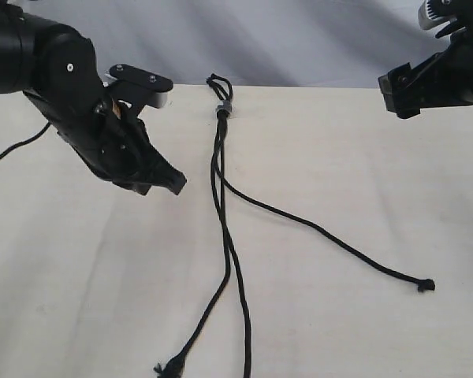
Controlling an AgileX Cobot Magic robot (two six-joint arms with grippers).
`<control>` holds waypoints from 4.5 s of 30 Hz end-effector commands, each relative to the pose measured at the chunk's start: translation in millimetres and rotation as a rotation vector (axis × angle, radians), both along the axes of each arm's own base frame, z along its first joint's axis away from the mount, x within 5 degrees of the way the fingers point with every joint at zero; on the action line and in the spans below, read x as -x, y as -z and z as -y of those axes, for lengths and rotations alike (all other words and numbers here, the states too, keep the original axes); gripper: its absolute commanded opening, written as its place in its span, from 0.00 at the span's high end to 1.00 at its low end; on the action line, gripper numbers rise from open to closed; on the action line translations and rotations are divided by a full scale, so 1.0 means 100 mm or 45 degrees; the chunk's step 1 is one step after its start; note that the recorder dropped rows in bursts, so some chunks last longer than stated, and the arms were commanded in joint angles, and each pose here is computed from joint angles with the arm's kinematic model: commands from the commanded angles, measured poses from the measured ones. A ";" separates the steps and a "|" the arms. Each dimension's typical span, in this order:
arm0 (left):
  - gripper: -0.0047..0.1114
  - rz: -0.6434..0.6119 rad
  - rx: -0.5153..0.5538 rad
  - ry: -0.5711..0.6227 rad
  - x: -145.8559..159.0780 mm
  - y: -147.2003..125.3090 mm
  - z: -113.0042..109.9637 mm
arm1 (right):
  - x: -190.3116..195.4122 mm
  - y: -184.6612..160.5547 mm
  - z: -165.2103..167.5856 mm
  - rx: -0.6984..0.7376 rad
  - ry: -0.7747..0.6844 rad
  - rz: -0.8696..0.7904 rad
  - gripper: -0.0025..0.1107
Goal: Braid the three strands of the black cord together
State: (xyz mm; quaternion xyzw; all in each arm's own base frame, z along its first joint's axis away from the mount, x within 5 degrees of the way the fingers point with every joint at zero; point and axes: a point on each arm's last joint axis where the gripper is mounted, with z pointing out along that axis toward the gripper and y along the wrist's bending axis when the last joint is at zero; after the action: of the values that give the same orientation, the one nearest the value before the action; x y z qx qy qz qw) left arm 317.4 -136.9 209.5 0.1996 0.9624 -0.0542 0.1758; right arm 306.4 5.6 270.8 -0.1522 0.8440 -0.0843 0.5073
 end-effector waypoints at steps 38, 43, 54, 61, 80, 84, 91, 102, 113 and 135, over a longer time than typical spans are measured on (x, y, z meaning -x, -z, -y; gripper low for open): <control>0.96 0.190 -0.136 0.079 0.10 0.16 0.10 | 0.01 -0.02 0.02 -0.048 0.028 0.021 0.19; 0.96 0.113 -0.170 -0.118 -0.04 0.24 -0.34 | 0.01 -0.02 0.02 -0.048 0.028 0.021 0.19; 0.95 -0.035 -0.172 -0.223 0.02 0.79 -0.52 | 0.01 -0.02 0.02 -0.052 0.030 0.021 0.19; 0.60 -0.099 -0.179 -0.235 0.02 0.96 -0.51 | 0.01 -0.02 0.02 -0.057 0.032 0.021 0.19; 0.96 0.664 0.012 -0.264 0.51 -0.73 -0.72 | 0.37 0.45 -2.10 0.060 -0.620 -0.755 0.19; 0.96 0.706 0.044 -0.275 0.57 -0.80 -0.74 | 0.37 0.91 -2.44 0.150 -0.625 -0.969 0.19; 0.96 0.703 0.039 -0.279 0.57 -0.80 -0.74 | 0.34 1.41 -2.52 0.211 -0.572 -1.134 0.19; 0.96 0.703 0.039 -0.279 0.57 -0.80 -0.74 | 0.34 1.44 -2.51 0.254 -0.575 -1.139 0.98; 0.96 0.697 0.035 -0.282 0.57 -0.79 -0.74 | -0.27 0.79 -2.18 0.608 -0.523 -0.764 0.98; 0.96 0.690 0.028 -0.282 0.57 -0.79 -0.75 | 0.08 1.56 -2.32 0.326 -0.803 -1.506 0.98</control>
State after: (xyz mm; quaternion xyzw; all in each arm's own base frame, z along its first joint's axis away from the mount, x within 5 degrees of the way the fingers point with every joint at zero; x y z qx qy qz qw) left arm 262.3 -63.4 287.7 0.1016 0.8953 0.0104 0.4335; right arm 335.4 198.2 117.2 -0.4082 0.9116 -0.0470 -0.0082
